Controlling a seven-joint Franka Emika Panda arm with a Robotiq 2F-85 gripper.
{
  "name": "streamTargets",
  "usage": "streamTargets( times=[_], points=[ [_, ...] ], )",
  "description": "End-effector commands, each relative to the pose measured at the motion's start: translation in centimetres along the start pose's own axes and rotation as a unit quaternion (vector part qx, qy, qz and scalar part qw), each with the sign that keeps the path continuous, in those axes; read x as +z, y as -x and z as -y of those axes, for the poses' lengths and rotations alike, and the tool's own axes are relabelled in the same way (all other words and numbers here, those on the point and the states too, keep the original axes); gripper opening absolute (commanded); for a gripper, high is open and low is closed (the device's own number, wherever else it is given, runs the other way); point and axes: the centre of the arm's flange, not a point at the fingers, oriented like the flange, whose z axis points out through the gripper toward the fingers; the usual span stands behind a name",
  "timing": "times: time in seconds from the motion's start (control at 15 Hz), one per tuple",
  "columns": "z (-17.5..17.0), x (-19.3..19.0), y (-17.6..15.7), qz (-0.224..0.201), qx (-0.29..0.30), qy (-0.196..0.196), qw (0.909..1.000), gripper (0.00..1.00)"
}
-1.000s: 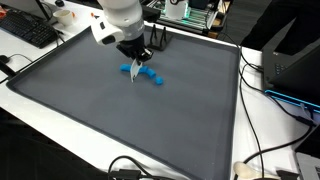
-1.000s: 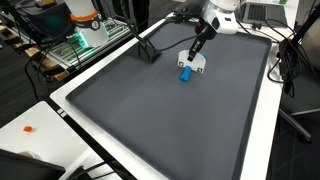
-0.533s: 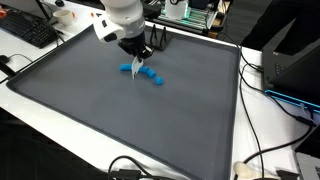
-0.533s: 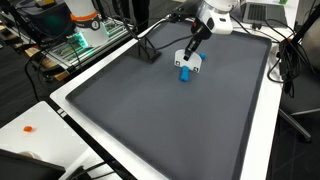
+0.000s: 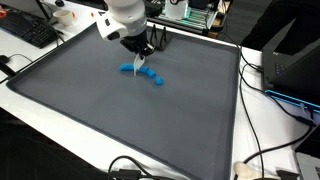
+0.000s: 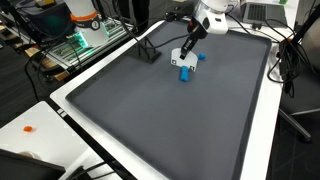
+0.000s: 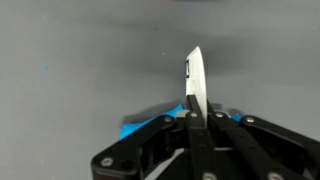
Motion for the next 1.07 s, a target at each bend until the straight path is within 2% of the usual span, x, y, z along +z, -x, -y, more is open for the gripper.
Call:
streamTargets(
  times=[0.0, 0.67, 1.0],
  points=[
    [-0.3, 0.2, 1.6, 0.02, -0.004, -0.005, 0.9998, 0.01],
    [-1.0, -3.2, 2.1, 0.001, -0.007, -0.002, 1.0, 0.01],
    [-1.6, -4.0, 1.1, -0.014, -0.027, 0.016, 0.9994, 0.01]
  ],
)
